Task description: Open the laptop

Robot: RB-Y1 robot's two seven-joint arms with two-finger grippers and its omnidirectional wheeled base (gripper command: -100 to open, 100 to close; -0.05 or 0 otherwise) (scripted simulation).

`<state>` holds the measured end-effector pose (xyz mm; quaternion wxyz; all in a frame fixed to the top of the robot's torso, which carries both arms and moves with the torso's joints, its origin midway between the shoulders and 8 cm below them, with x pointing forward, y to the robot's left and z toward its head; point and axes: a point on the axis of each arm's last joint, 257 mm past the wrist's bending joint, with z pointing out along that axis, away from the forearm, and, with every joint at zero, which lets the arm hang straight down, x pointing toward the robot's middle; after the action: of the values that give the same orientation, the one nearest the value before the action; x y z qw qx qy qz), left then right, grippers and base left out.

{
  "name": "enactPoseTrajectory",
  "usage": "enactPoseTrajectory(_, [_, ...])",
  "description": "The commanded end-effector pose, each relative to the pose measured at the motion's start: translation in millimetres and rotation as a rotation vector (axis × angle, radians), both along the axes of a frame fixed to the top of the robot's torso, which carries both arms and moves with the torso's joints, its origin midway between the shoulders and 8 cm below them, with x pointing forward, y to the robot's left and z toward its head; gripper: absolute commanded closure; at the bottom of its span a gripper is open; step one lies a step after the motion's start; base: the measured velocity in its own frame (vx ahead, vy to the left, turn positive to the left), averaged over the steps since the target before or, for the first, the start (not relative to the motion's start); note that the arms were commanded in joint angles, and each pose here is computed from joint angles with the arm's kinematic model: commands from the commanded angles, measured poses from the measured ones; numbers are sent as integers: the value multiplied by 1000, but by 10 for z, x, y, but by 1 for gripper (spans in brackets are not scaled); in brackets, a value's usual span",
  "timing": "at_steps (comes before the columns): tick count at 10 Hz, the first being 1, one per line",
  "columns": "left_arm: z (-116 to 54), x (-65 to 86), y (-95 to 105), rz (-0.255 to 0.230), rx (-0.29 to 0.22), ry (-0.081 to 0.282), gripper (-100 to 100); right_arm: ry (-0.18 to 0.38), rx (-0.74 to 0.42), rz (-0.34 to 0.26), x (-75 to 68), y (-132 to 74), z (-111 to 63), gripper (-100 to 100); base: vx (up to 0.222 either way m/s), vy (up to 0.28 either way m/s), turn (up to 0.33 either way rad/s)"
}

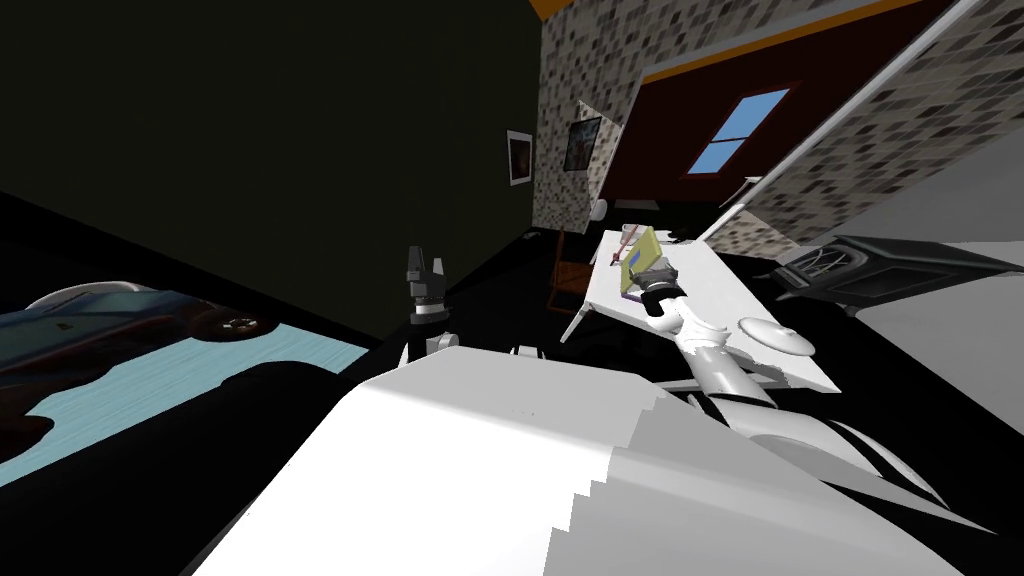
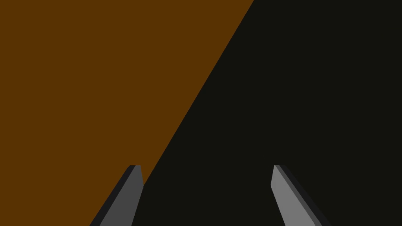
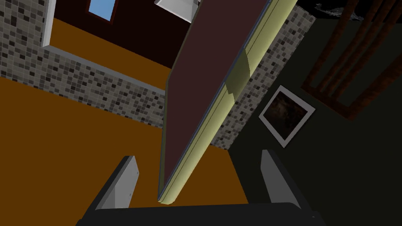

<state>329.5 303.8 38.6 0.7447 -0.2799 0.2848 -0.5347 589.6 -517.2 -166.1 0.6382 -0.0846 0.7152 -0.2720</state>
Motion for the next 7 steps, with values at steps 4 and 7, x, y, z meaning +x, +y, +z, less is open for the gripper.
enactPoseTrajectory(4, [0, 0, 0, 0, 0, 0, 0, 40, -225, -120, -19, -724, 412, -100, 38, 154, -41])
enactPoseTrajectory(7, [0, 0, 0, 0, 0, 0, 0, 39, -227, -128, -34, -824, 496, -100, 28, 28, 20])
